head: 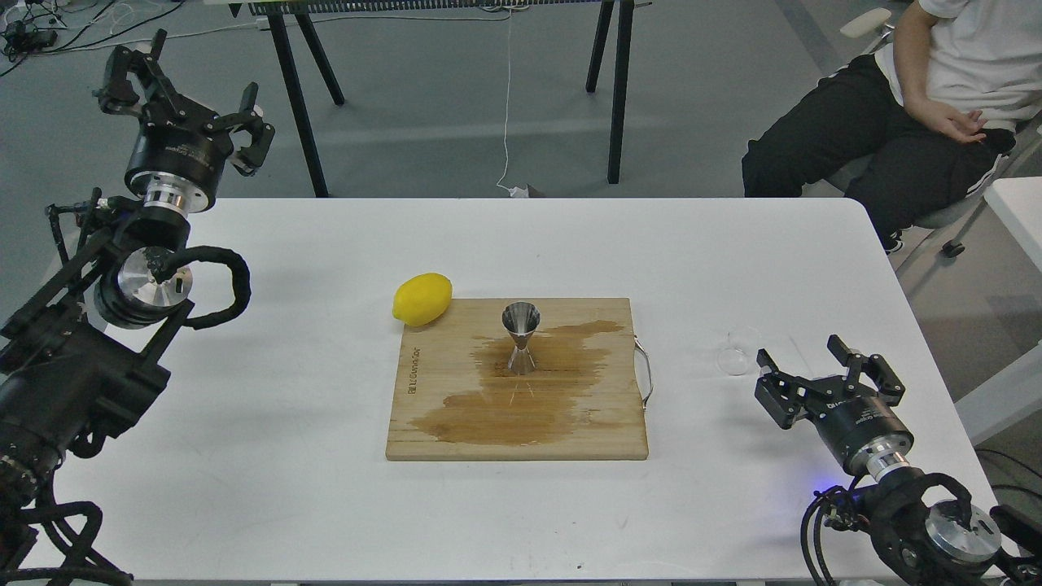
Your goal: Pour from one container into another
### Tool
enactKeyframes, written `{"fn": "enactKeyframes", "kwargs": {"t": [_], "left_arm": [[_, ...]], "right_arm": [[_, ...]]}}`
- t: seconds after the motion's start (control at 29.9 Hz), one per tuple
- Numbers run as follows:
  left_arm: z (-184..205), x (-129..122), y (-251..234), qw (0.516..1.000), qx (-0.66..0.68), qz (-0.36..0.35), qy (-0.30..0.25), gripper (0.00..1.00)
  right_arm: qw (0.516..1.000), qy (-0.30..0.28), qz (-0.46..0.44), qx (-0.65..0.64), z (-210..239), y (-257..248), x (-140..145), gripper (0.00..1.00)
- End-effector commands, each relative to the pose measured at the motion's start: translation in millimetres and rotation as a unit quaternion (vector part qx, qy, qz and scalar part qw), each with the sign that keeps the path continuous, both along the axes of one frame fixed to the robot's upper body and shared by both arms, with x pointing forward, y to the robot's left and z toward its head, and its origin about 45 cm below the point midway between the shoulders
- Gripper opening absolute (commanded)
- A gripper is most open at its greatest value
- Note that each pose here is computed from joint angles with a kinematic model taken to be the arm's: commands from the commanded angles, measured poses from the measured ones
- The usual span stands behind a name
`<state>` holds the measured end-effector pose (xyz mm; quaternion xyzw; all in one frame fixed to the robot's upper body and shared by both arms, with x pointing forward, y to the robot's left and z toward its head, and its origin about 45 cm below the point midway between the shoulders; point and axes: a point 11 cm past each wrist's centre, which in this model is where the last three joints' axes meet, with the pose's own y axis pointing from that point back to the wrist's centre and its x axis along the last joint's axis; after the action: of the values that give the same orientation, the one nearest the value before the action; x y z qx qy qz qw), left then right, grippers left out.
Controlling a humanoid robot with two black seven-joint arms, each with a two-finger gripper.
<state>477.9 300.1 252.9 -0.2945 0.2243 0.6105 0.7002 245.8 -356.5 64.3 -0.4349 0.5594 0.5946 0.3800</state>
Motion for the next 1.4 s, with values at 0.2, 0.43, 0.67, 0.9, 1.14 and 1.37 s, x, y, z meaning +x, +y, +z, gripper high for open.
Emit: {"fn": "enactKeyframes", "kwargs": {"t": [0.2, 0.43, 0.67, 0.9, 1.14, 1.37], "left_arm": [[1.8, -0.5, 6.0, 1.000, 0.003, 0.008, -0.004, 1.00], [1.8, -0.5, 7.4, 1.000, 0.004, 0.011, -0.004, 1.00], [3.4, -0.8, 11.5, 1.000, 0.007, 0.016, -0.008, 1.00], [2.9, -0.6, 14.0, 1.000, 0.010, 0.022, -0.004, 1.00], [3.4, -0.7, 15.7, 1.000, 0.011, 0.024, -0.005, 1.00], [4.1, -0.2, 16.1, 1.000, 0.012, 0.026, -0.004, 1.00]], "right_arm": [[0.998, 0.065, -0.003, -0.015, -12.1, 7.6, 31.1, 1.00], [0.996, 0.090, 0.011, -0.017, -20.5, 30.3, 41.5, 0.99], [0.995, 0.096, 0.011, -0.014, -29.6, 43.2, 44.3, 0.97], [0.995, 0.098, 0.008, -0.016, -31.4, 41.9, 47.8, 0.86], [0.994, 0.102, -0.005, -0.021, -35.5, 34.4, 51.8, 0.64], [0.996, 0.092, 0.001, -0.019, -32.9, 37.9, 53.1, 0.43]]}}
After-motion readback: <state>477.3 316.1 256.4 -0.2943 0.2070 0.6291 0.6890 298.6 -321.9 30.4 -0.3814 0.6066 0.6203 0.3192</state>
